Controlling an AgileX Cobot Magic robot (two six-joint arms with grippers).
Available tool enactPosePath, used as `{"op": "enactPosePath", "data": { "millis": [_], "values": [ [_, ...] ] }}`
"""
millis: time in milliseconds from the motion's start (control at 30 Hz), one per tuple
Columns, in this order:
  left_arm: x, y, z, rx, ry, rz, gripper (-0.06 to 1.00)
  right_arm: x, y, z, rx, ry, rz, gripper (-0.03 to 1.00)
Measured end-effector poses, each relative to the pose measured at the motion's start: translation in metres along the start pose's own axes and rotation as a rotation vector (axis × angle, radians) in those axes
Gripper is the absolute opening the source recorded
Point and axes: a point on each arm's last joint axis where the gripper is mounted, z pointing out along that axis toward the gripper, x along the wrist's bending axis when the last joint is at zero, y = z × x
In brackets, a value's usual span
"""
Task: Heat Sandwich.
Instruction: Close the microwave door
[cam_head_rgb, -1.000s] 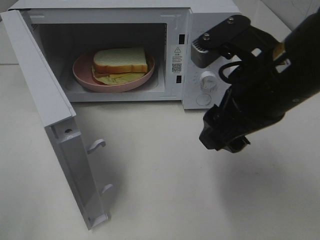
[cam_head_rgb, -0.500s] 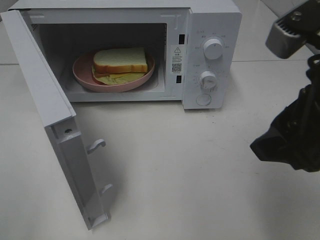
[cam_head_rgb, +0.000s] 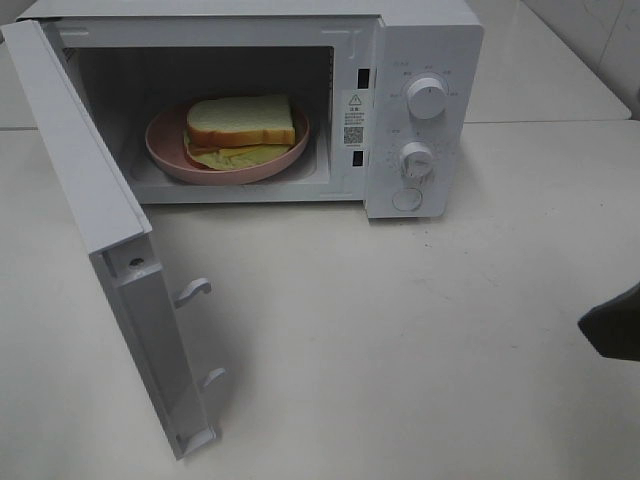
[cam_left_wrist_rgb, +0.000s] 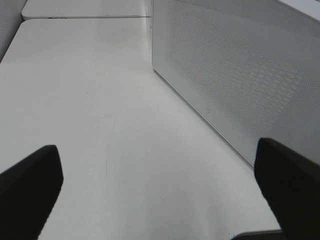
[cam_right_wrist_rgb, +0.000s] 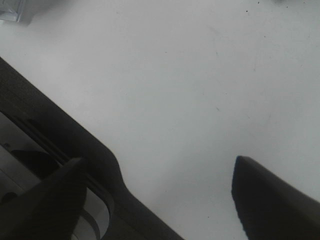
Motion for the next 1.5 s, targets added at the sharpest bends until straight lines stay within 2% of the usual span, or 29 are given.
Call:
{"op": "enactPosePath", "data": {
  "millis": [200, 267, 333, 467, 700, 933, 1100, 1400, 1500],
  "values": [
    [0.000, 0.000, 0.000, 0.000, 0.000, 0.000, 0.99, -0.008, -0.023, 0.001, -0.006, -0.040, 0.076, 0.77],
    [0.000, 0.000, 0.000, 0.000, 0.000, 0.000, 0.99, -0.017, -0.036, 0.002, -0.007, -0.086, 0.157, 0.77],
    [0.000, 0.000, 0.000, 0.000, 0.000, 0.000, 0.99, -0.019, -0.041, 0.000, -0.017, -0.098, 0.177, 0.77],
    [0.000, 0.000, 0.000, 0.000, 0.000, 0.000, 0.99, -0.026, -0.060, -0.009, -0.079, -0.166, 0.278, 0.77],
    [0.000, 0.000, 0.000, 0.000, 0.000, 0.000, 0.99, -0.024, -0.088, -0.021, -0.189, -0.247, 0.381, 0.77],
    [0.000, 0.000, 0.000, 0.000, 0.000, 0.000, 0.99, -0.017, -0.114, -0.023, -0.251, -0.320, 0.466, 0.77],
    [0.000, 0.000, 0.000, 0.000, 0.000, 0.000, 0.99, -0.013, -0.124, -0.026, -0.297, -0.350, 0.494, 0.77],
    [0.000, 0.000, 0.000, 0.000, 0.000, 0.000, 0.99, 0.002, -0.145, -0.039, -0.480, -0.391, 0.492, 0.77],
    [0.000, 0.000, 0.000, 0.000, 0.000, 0.000, 0.99, 0.005, -0.148, -0.040, -0.504, -0.396, 0.490, 0.77]
  ]
}}
